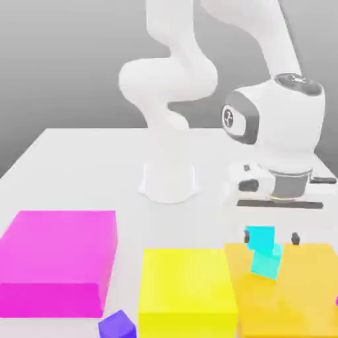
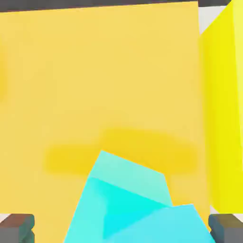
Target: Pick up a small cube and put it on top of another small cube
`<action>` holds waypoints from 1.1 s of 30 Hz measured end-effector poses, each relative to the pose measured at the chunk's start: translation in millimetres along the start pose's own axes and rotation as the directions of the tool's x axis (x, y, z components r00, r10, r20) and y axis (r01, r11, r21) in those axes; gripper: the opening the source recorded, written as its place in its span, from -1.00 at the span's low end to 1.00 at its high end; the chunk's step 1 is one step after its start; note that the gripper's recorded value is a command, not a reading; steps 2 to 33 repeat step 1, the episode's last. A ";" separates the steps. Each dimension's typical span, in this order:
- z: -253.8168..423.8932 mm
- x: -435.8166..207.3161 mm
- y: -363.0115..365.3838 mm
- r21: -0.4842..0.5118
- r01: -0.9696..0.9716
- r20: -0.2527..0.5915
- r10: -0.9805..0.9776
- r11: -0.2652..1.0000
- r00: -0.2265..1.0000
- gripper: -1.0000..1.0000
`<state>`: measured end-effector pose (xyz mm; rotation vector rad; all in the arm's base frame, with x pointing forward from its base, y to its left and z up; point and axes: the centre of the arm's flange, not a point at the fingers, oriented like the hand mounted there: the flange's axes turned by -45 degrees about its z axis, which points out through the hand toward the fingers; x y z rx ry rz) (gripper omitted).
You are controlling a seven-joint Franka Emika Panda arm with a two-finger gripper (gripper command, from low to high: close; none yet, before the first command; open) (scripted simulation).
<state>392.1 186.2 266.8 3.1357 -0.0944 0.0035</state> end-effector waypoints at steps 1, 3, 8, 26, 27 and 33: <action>-11.7 -0.6 -0.3 0.001 0.001 0.001 -0.001 1.000 1.000 1.00; -11.7 -0.6 -0.3 0.001 0.001 0.001 -0.001 1.000 1.000 1.00; -11.7 -0.6 -0.3 0.001 0.001 0.001 -0.001 1.000 1.000 1.00; -11.7 -0.6 -0.3 0.001 0.001 0.001 -0.001 1.000 1.000 1.00; -11.7 -0.6 -0.3 0.001 0.001 0.001 -0.001 1.000 1.000 1.00; -11.7 -0.6 -0.3 0.001 0.001 0.001 -0.001 1.000 1.000 1.00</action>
